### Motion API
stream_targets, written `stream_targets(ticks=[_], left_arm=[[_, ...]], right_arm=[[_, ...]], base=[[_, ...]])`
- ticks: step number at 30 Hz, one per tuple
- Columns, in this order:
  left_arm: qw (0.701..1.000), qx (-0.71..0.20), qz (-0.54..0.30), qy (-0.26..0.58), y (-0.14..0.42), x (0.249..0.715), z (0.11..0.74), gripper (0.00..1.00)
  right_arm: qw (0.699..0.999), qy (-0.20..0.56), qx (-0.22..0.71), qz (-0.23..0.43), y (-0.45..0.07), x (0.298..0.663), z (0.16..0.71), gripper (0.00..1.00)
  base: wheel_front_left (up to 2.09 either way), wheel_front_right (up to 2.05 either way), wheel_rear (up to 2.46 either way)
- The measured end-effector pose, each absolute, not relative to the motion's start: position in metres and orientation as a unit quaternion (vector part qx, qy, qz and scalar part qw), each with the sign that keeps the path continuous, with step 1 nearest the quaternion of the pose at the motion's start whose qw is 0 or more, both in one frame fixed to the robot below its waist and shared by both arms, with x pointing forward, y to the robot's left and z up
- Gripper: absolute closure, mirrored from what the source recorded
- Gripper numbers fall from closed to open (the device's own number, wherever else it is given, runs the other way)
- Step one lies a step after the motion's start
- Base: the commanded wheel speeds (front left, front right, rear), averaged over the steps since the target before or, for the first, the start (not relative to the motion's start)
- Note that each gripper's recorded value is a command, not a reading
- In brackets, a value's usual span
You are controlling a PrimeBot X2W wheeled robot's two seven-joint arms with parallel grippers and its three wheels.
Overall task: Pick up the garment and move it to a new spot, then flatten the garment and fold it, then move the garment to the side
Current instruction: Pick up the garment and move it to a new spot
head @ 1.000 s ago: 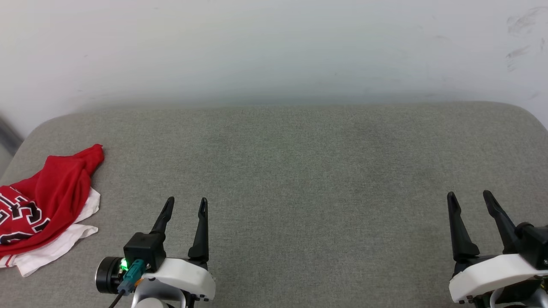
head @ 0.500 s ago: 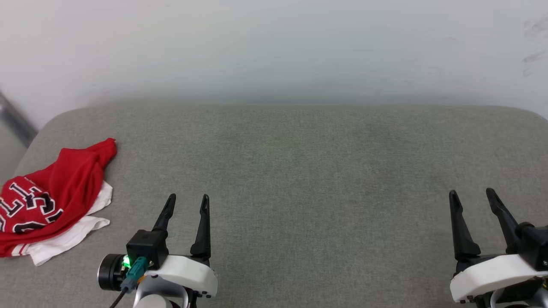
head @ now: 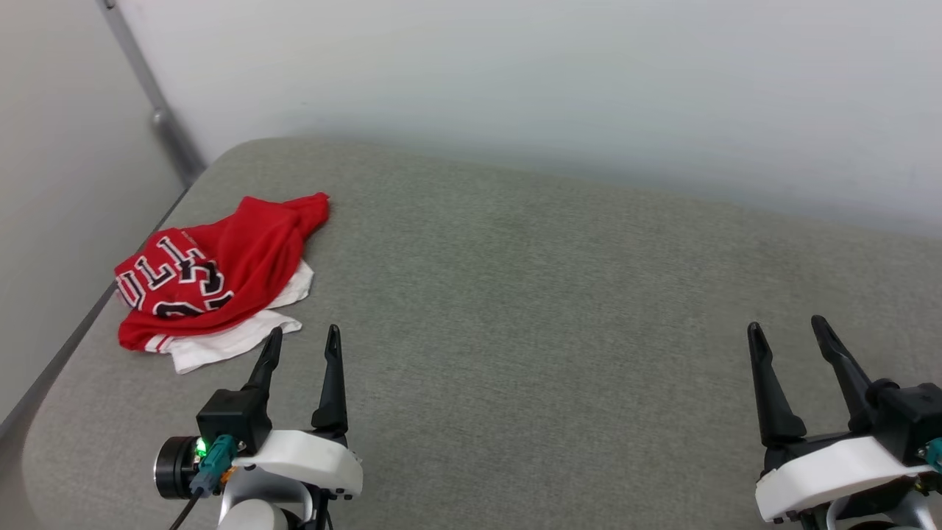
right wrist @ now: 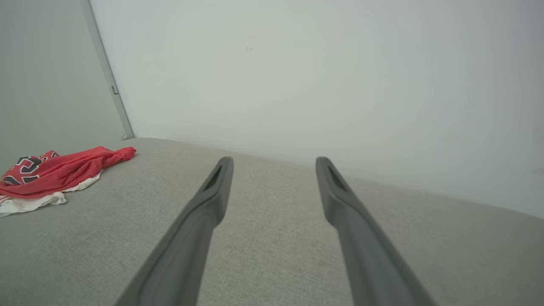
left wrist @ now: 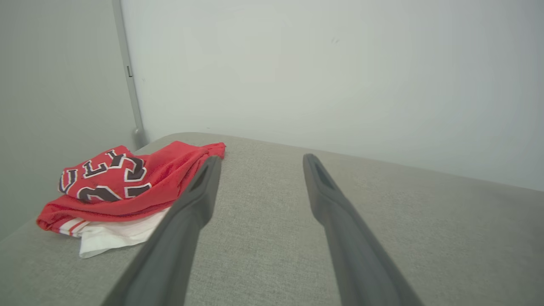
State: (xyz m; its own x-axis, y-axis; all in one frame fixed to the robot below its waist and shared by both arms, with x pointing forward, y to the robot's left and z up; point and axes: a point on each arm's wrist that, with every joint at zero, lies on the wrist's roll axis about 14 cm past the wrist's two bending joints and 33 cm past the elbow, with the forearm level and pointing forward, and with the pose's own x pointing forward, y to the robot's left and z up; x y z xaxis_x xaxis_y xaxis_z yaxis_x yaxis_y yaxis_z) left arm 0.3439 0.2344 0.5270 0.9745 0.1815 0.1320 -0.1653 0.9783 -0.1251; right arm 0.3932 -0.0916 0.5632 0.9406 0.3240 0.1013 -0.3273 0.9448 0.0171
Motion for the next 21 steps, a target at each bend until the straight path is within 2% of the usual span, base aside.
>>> stream_targets(ticks=[11, 21], left_arm=[[0.979, -0.043, 0.186, -0.074, 0.296, 0.297, 0.526, 0.00], [0.972, -0.035, 0.220, -0.076, 0.316, 0.278, 0.528, 0.00]], right_arm=[[0.964, -0.047, 0.024, 0.261, -0.022, 0.401, 0.564, 0.00], [0.955, -0.046, 0.028, 0.293, 0.002, 0.402, 0.564, 0.00]], base=[[0.00, 0.00, 0.00], [0.00, 0.00, 0.00]])
